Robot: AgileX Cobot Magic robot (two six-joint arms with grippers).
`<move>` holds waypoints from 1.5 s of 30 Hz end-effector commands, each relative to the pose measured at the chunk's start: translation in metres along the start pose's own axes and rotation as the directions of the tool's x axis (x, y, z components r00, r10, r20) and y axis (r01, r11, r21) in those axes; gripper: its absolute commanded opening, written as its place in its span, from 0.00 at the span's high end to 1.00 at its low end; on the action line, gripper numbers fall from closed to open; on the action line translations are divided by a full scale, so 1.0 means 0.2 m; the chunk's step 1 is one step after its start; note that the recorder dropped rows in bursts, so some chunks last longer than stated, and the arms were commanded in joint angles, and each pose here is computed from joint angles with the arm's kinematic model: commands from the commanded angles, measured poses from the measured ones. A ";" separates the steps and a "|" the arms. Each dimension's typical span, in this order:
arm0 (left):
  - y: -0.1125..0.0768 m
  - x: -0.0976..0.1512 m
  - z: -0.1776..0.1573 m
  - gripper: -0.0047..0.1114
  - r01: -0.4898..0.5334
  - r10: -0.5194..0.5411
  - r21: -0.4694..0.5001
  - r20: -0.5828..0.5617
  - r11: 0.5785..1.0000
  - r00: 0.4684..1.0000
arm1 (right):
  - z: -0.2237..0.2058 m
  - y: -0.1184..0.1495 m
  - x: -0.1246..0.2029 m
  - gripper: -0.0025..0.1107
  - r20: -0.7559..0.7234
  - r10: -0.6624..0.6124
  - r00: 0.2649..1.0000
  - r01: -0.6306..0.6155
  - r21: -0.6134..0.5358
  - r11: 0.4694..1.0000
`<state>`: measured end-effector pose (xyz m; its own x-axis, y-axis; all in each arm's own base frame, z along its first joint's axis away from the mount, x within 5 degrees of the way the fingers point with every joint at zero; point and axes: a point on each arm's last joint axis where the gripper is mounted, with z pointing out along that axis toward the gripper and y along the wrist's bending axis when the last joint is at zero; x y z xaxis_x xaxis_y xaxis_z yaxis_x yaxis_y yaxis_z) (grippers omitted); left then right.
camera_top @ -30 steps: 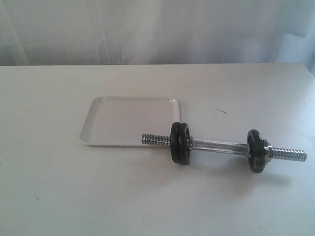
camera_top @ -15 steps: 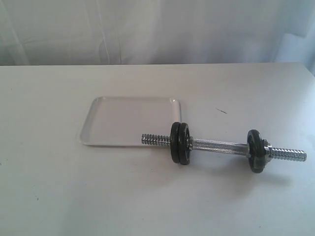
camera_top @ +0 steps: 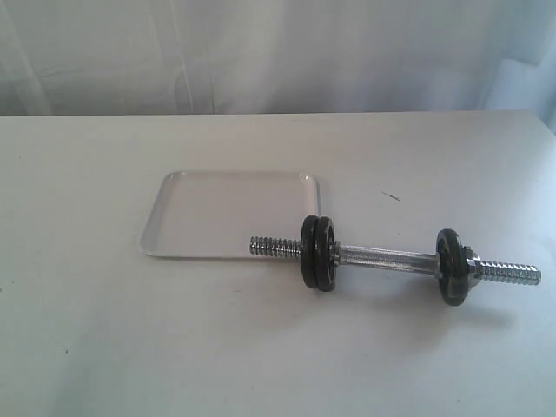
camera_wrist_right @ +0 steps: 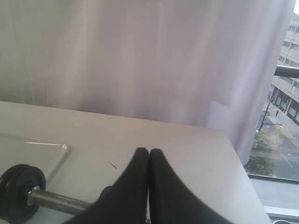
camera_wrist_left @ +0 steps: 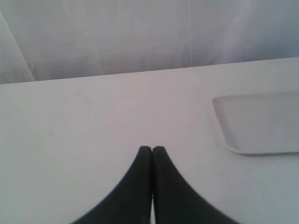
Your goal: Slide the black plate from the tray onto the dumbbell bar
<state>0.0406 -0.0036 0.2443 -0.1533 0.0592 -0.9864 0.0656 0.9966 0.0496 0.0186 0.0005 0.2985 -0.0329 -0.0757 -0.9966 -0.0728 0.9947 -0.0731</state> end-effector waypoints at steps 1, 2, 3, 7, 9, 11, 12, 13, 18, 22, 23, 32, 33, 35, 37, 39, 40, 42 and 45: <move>0.00 0.15 0.07 0.96 -0.005 0.005 -0.009 0.009 1.000 1.000 | 0.07 0.01 0.09 0.98 0.067 0.017 0.998 -0.016 -0.005 1.000; 0.00 0.17 0.08 0.96 -0.012 0.012 -0.010 0.007 1.000 1.000 | 0.08 0.01 0.11 0.98 0.065 0.016 0.998 -0.016 -0.005 1.000; 0.00 0.20 0.10 0.96 -0.016 0.016 -0.011 0.001 1.000 1.000 | 0.09 0.01 0.13 0.98 0.067 0.014 0.998 -0.014 -0.005 1.000; -0.01 0.29 0.12 0.96 -0.020 0.020 -0.011 -0.021 1.000 1.000 | 0.14 0.02 0.25 0.98 0.034 0.009 0.999 -0.008 -0.008 1.000; -0.01 0.31 0.12 0.96 -0.029 0.029 -0.005 -0.067 1.000 0.997 | 0.16 0.03 0.31 0.98 0.022 -0.002 1.000 0.002 -0.007 1.000; -0.01 0.32 0.12 0.96 -0.056 0.056 0.001 -0.090 0.998 0.994 | 0.18 0.03 0.38 0.98 0.004 -0.002 1.000 0.002 -0.009 1.000; -0.01 0.33 0.12 0.96 -0.060 0.060 0.004 -0.108 0.998 0.992 | 0.19 0.04 0.41 0.98 -0.009 -0.003 1.000 0.002 -0.011 1.000; -0.01 0.34 0.12 0.96 -0.060 0.060 0.007 -0.121 0.998 0.991 | 0.20 0.04 0.45 0.98 -0.028 -0.003 1.000 0.003 -0.012 1.000; -0.01 0.35 0.12 0.96 -0.059 0.060 0.010 -0.137 0.998 0.989 | 0.21 0.04 0.51 0.98 -0.077 -0.004 0.997 0.003 -0.015 1.000; -0.01 0.35 0.12 0.96 -0.059 0.060 0.010 -0.137 0.998 0.989 | 0.21 0.04 0.50 0.98 -0.051 0.001 0.999 -0.001 -0.014 1.000; -0.01 0.35 0.12 0.96 -0.059 0.060 0.010 -0.137 0.998 0.989 | 0.21 0.04 0.50 0.98 -0.051 0.001 0.999 -0.001 -0.014 1.000; -0.01 0.35 0.12 0.96 -0.059 0.060 0.010 -0.137 0.998 0.989 | 0.21 0.04 0.50 0.98 -0.048 0.001 0.999 -0.001 -0.014 1.000; -0.01 0.35 0.12 0.96 -0.059 0.060 0.010 -0.137 0.998 0.989 | 0.21 0.04 0.50 0.98 -0.049 0.004 0.999 -0.004 -0.014 1.000; -0.01 0.35 0.12 0.96 -0.059 0.060 0.010 -0.137 0.998 0.989 | 0.21 0.04 0.50 0.98 -0.049 0.005 0.999 -0.006 -0.014 1.000; -0.01 0.35 0.12 0.96 -0.059 0.060 0.010 -0.137 0.998 0.989 | 0.21 0.04 0.50 0.98 -0.049 0.005 0.999 -0.006 -0.014 1.000; -0.01 0.35 0.12 0.96 -0.059 0.060 0.010 -0.137 0.998 0.989 | 0.21 0.04 0.50 0.98 -0.051 0.005 0.999 -0.005 -0.014 1.000; -0.01 0.35 0.12 0.96 -0.059 0.060 0.010 -0.137 0.998 0.989 | 0.21 0.04 0.50 0.98 -0.051 0.007 0.999 -0.007 -0.014 1.000; -0.01 0.35 0.12 0.96 -0.059 0.060 0.010 -0.137 0.998 0.989 | 0.21 0.04 0.50 0.98 -0.051 0.007 0.999 -0.007 -0.014 1.000; -0.01 0.35 0.12 0.96 -0.059 0.060 0.010 -0.137 0.998 0.989 | 0.21 0.04 0.50 0.98 -0.051 0.011 0.999 -0.012 -0.015 1.000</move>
<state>0.0538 -0.0035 0.1738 -0.2779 0.1278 -0.9521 0.0843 0.9905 0.1084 0.0561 0.0042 0.1976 -0.0941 -0.0762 -0.9926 -0.0832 0.9942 -0.0685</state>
